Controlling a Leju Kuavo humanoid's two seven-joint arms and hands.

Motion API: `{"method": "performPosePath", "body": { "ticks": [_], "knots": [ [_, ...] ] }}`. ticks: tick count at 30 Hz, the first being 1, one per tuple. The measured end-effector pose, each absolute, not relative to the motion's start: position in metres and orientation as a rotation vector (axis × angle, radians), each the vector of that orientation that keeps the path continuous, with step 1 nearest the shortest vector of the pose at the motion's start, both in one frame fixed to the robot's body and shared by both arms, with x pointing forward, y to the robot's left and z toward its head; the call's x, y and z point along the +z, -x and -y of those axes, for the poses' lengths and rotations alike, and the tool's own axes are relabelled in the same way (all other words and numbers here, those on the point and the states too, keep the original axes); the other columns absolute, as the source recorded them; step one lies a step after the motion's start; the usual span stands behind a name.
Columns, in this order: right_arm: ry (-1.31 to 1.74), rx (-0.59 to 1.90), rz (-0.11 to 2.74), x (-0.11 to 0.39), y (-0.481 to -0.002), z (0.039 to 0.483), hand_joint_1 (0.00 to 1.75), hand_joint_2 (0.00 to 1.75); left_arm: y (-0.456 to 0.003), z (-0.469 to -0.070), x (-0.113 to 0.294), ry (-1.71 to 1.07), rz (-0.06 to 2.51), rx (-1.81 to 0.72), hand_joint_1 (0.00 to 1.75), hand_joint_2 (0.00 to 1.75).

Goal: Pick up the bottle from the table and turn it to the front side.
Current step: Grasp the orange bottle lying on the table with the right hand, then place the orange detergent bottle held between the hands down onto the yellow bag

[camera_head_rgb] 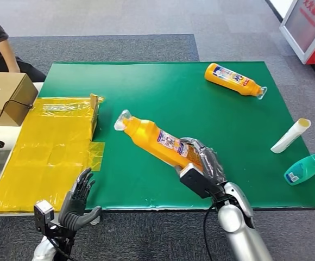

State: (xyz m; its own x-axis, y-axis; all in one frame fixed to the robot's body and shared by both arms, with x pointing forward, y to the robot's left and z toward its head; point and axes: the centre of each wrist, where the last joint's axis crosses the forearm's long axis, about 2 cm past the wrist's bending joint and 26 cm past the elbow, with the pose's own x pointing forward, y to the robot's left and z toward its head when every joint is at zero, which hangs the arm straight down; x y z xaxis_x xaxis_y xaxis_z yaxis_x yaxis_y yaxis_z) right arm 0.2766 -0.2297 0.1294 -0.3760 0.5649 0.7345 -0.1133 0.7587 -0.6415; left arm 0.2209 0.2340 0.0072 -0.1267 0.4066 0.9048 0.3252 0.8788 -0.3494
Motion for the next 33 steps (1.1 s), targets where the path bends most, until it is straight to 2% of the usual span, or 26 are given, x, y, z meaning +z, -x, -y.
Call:
{"method": "performPosePath", "body": {
  "ticks": [6, 17, 27, 33],
  "knots": [
    [0.235, 0.7, 1.922, 0.138, -0.272, 0.206, 1.75, 1.75, -0.235, -0.228, 0.024, 0.675, 1.73, 0.036, 0.0, 1.75],
    [0.054, 0.785, 1.898, 0.098, -0.273, 0.137, 1.75, 1.75, -0.278, -0.213, 0.078, 0.868, 1.831, -0.158, 0.0, 1.75],
    [-0.01, 0.842, 1.844, 0.084, -0.27, 0.12, 1.75, 1.75, -0.285, -0.209, 0.091, 0.888, 1.865, -0.206, 0.0, 1.75],
    [-0.061, 0.865, 1.819, 0.077, -0.262, 0.112, 1.75, 1.75, -0.289, -0.206, 0.096, 0.926, 1.886, -0.101, 0.0, 1.75]
  ]
}}
